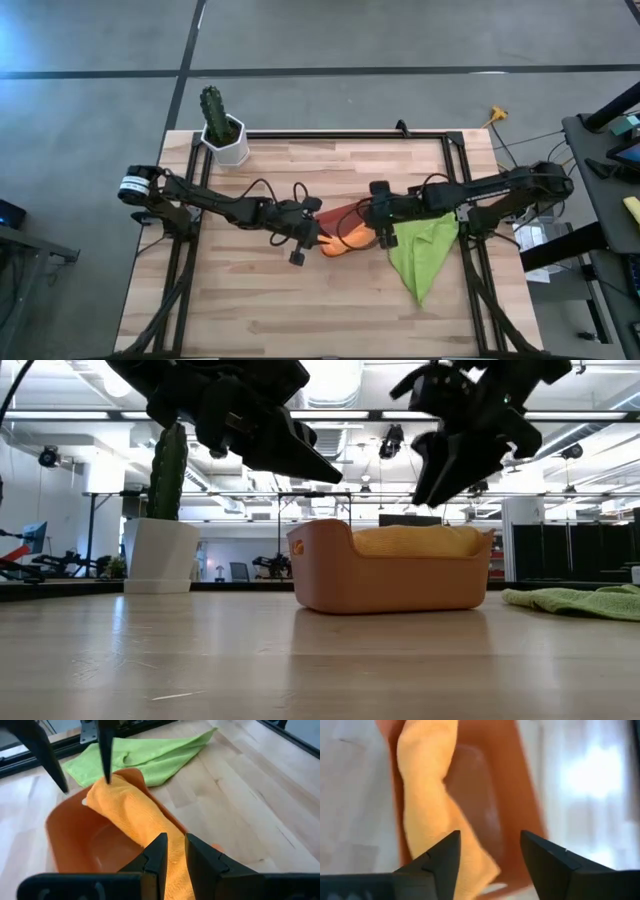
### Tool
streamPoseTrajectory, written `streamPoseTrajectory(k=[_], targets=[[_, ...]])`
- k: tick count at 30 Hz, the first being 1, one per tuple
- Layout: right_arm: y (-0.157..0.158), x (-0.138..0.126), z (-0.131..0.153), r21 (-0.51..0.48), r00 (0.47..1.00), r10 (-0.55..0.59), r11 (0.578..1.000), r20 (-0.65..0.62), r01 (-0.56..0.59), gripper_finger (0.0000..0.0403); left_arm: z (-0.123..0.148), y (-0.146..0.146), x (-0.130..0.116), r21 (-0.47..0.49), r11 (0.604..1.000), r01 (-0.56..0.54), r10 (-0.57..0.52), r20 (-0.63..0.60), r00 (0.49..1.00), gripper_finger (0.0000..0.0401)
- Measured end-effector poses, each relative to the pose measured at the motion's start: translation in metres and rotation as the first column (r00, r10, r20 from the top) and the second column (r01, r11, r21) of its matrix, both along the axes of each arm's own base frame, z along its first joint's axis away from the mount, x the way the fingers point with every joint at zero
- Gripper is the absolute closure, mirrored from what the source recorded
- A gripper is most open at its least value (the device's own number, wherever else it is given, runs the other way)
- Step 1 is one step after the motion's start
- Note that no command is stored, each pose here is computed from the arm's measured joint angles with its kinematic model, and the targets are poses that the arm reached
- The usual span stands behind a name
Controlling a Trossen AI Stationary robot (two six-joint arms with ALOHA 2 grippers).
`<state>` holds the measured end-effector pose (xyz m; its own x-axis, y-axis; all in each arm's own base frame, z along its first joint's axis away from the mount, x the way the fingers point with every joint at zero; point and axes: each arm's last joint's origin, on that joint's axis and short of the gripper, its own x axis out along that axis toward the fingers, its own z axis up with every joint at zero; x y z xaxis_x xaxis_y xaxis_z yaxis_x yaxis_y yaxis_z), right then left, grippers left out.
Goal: Roll microfiber towels into tight, uniform cylinder then place into a basket
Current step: Put the orange microfiber cloth into the orange bin
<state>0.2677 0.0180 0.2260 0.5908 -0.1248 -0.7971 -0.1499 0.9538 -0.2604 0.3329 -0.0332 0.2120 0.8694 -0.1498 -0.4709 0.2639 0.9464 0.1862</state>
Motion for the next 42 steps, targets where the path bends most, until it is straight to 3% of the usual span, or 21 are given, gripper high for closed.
streamPoseTrajectory(k=[5, 8, 10, 14, 19, 25, 33, 42], targets=[[-0.006, 0.0, 0.002, -0.097, 0.998, 0.068, 0.993, -0.006, -0.068, 0.0284, 0.0, 0.001, 0.0, 0.037, 0.999, -0.014, 0.014, 0.01, 1.0, 0.0349], [-0.012, 0.003, -0.008, -0.1, 0.989, 0.125, 0.986, -0.079, -0.133, 0.0357, 0.001, 0.002, 0.001, 0.043, 0.999, -0.027, 0.026, 0.021, 0.999, 0.0349], [-0.017, 0.005, -0.015, -0.086, 0.982, 0.152, 0.983, -0.115, -0.163, 0.0383, 0.002, 0.002, 0.001, 0.042, 0.999, -0.028, 0.027, 0.025, 0.999, 0.0349], [-0.027, 0.013, -0.011, -0.041, 0.972, 0.152, 0.986, -0.178, -0.161, 0.0393, 0.0, 0.002, 0.0, 0.038, 0.999, -0.03, 0.03, 0.021, 0.999, 0.0349], [-0.033, 0.027, 0.0, 0.101, 0.952, 0.203, 0.978, -0.227, -0.185, 0.0395, -0.002, 0.002, -0.001, 0.042, 0.999, -0.028, 0.028, 0.015, 1.0, 0.0349], [-0.034, 0.049, -0.014, 0.211, 0.913, 0.245, 0.96, -0.326, -0.183, 0.0395, -0.002, 0.002, -0.001, 0.043, 0.999, -0.026, 0.026, 0.013, 1.0, 0.0349], [-0.036, 0.058, -0.044, 0.258, 0.853, 0.263, 0.953, -0.452, -0.157, 0.0395, -0.002, 0.002, -0.002, 0.043, 0.999, -0.025, 0.025, 0.004, 1.0, 0.0349], [-0.037, 0.056, -0.051, 0.342, 0.843, 0.298, 0.928, -0.447, -0.147, 0.0394, -0.001, 0.002, -0.002, 0.035, 0.999, -0.031, 0.031, 0.011, 0.999, 0.0349]])
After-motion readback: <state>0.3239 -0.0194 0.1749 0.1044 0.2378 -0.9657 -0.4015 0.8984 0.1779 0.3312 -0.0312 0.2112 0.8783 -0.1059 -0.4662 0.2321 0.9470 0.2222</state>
